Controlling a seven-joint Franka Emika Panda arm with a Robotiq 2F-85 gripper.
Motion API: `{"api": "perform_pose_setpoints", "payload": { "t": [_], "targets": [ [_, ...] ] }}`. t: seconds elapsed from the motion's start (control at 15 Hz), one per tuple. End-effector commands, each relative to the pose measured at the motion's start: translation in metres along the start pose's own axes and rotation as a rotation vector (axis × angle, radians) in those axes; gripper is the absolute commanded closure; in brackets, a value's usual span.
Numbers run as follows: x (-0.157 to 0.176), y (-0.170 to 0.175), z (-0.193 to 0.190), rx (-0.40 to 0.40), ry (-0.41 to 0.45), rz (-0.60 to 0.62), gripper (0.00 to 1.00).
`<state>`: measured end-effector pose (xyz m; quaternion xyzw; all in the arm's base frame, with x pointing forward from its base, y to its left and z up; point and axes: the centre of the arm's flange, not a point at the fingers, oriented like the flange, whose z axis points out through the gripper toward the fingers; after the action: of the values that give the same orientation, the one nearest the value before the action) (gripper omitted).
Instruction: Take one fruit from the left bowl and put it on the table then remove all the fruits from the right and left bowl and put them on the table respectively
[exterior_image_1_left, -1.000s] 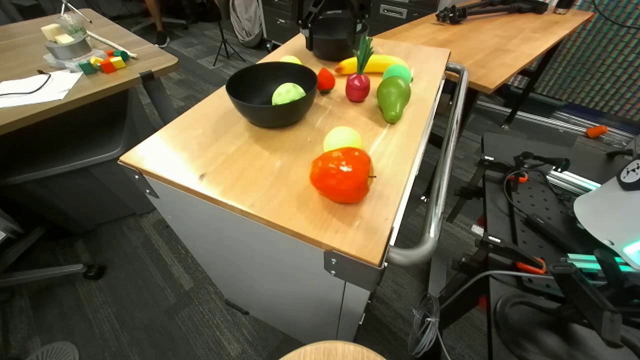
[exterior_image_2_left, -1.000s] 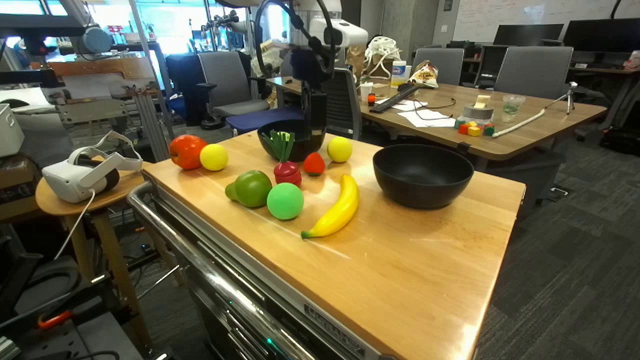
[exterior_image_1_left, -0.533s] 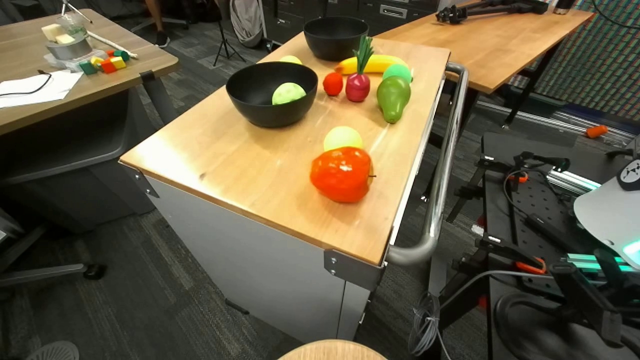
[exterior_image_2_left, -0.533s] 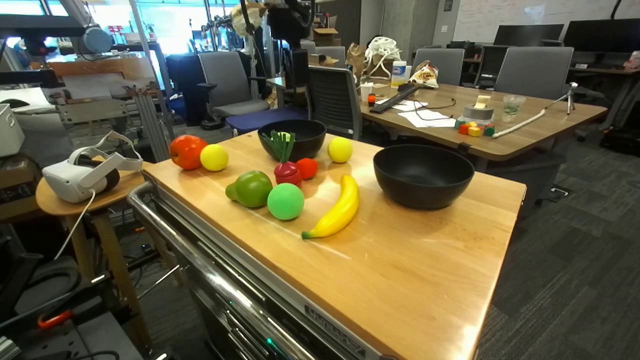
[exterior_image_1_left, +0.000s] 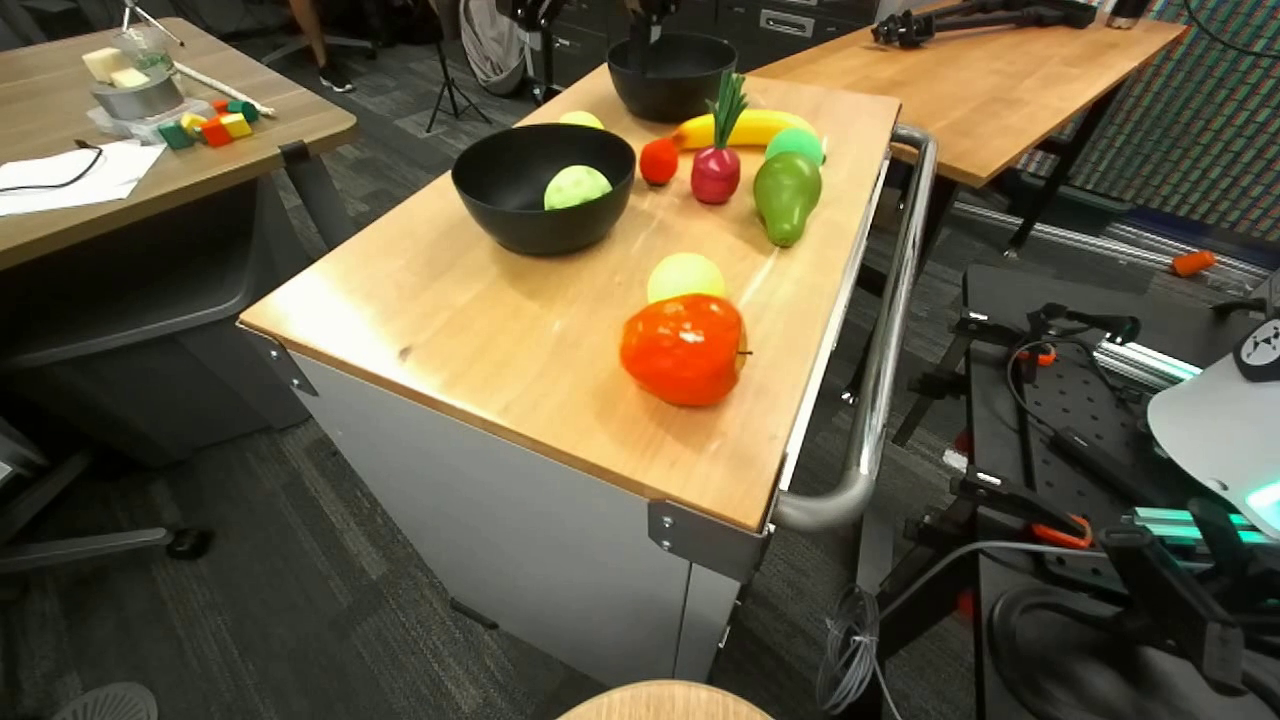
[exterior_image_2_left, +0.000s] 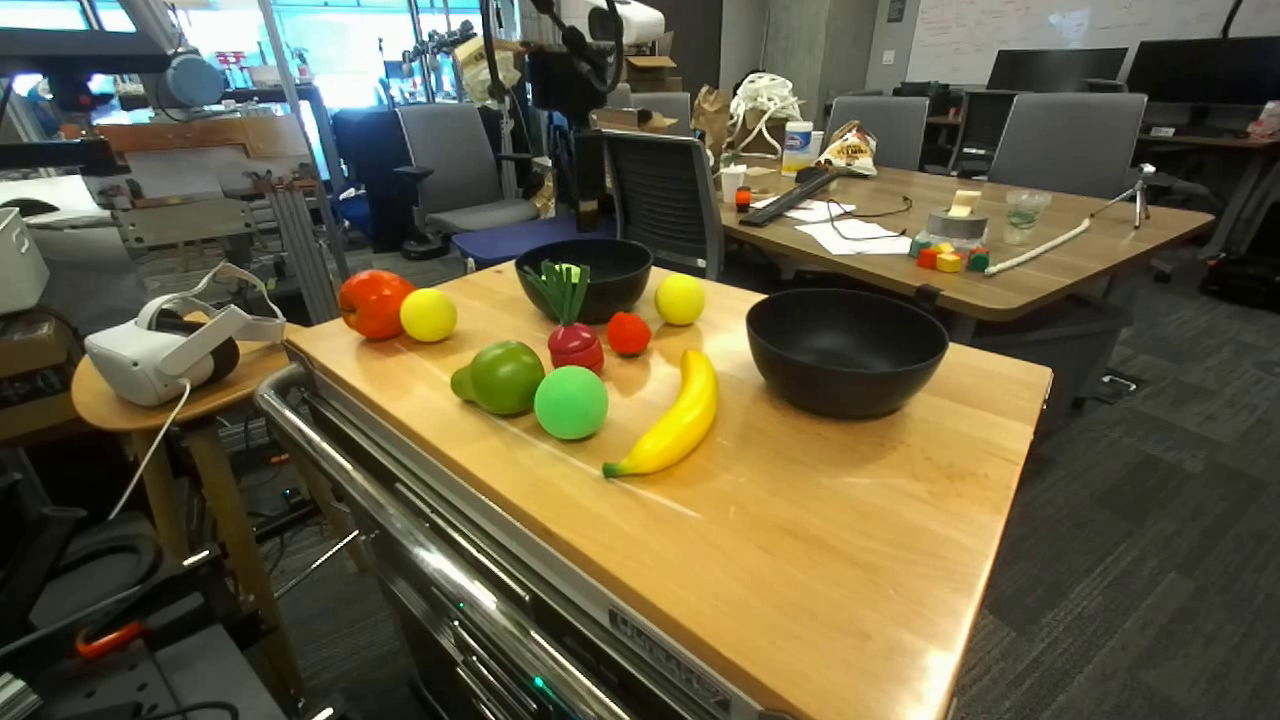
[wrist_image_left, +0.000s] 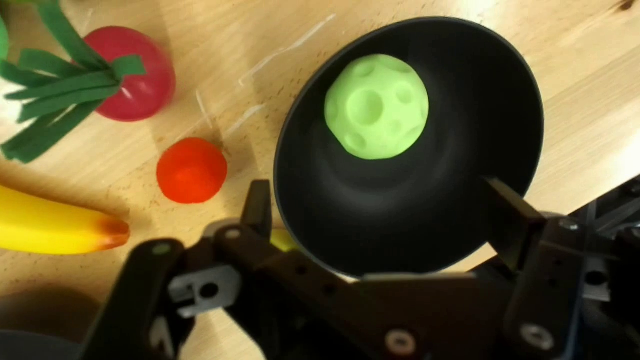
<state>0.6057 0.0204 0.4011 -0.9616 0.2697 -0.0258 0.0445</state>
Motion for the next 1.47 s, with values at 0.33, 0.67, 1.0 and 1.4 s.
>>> {"api": "perform_pose_setpoints", "payload": {
  "t": [0.33, 0.67, 1.0, 1.4],
  "targets": [
    [-0.009, -0.027, 0.048, -0.067, -0.039, -0.111, 0.00],
    [-0.019, -0.040, 0.068, -0.125, -0.034, -0.226, 0.00],
    [-0.029, -0.050, 0.078, -0.190, -0.018, -0.356, 0.00],
    [-0.035, -0.067, 0.064, -0.230, 0.051, -0.521, 0.00]
  ]
}}
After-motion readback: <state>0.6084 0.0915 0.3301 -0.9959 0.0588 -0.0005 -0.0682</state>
